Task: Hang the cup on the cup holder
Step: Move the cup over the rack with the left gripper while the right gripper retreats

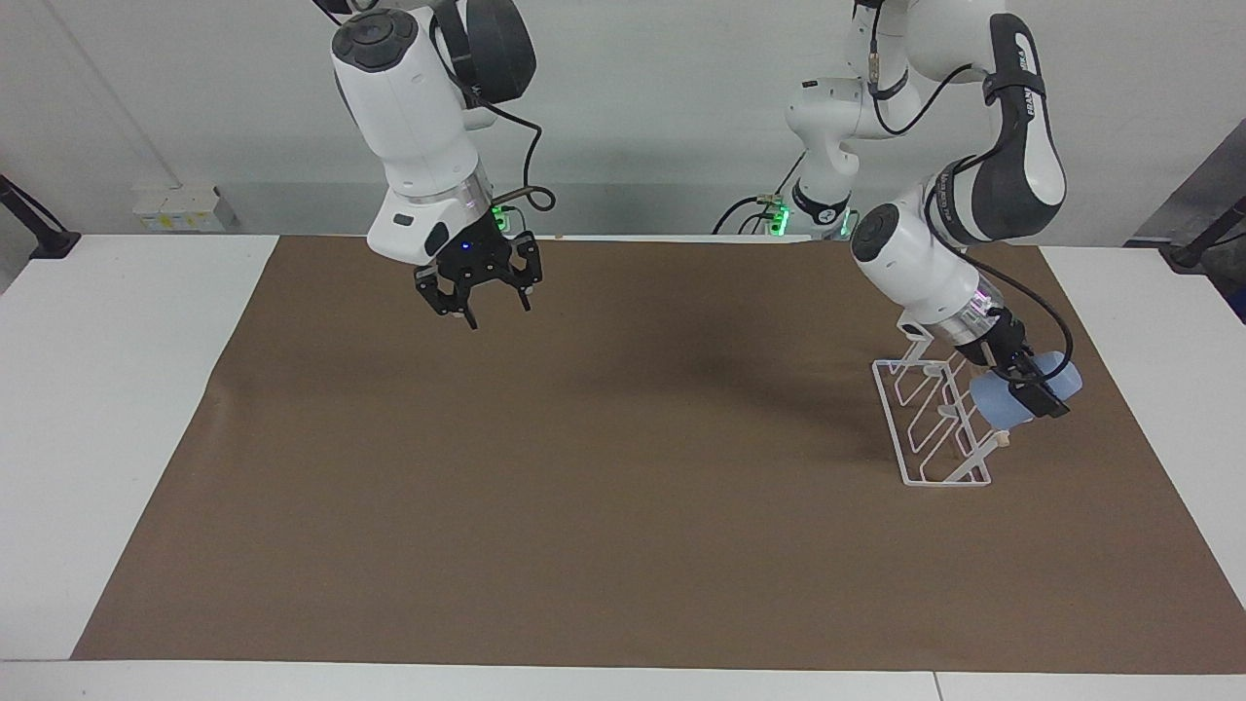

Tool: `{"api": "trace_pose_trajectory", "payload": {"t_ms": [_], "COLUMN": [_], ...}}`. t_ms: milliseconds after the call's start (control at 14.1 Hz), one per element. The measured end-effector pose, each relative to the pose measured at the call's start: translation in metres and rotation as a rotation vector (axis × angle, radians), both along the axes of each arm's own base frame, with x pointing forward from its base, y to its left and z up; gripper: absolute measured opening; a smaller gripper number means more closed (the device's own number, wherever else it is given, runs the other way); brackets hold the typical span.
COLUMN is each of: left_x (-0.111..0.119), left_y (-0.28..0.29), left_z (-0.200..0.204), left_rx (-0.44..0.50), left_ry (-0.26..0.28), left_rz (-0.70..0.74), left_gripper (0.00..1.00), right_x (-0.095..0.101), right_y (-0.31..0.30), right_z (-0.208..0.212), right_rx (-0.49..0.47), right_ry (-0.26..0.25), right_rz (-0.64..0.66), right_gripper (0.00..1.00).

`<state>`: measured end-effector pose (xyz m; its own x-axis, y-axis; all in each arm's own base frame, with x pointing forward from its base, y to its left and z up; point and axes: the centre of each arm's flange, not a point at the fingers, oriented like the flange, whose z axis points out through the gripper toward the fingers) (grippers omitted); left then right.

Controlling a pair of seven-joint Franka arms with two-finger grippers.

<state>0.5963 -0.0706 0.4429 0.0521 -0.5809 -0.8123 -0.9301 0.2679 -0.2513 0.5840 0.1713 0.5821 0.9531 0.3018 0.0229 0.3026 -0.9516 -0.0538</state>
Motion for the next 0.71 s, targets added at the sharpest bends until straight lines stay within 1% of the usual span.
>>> {"api": "trace_pose_trajectory", "payload": {"t_ms": [142, 284, 355, 497, 568, 709], "left_x": [0.000, 0.001, 0.001, -0.001, -0.003, -0.005], "left_y": [-0.004, -0.005, -0.008, -0.022, -0.032, -0.041], "left_z": [0.004, 0.006, 0.009, 0.014, 0.015, 0.014], "left_rx": [0.003, 0.009, 0.011, 0.027, 0.034, 0.035], "left_ry": [-0.005, -0.008, -0.012, -0.014, -0.013, -0.012], "left_rz": [-0.001, 0.000, -0.001, -0.002, -0.010, -0.022], "left_gripper": [0.76, 0.76, 0.76, 0.76, 0.76, 0.76], "right_x": [-0.007, -0.010, -0.010, -0.009, -0.009, -0.011], "right_y": [-0.009, -0.031, -0.046, -0.066, -0.069, -0.069], "right_z": [0.001, 0.005, 0.007, 0.009, 0.010, 0.014], "right_rx": [-0.067, -0.093, -0.097, -0.101, -0.102, -0.105], "right_ry": [0.032, 0.062, 0.074, 0.084, 0.083, 0.075], "right_rz": [-0.016, -0.052, -0.076, -0.108, -0.115, -0.117], "right_gripper": [0.70, 0.70, 0.76, 0.97, 1.00, 1.00]}}
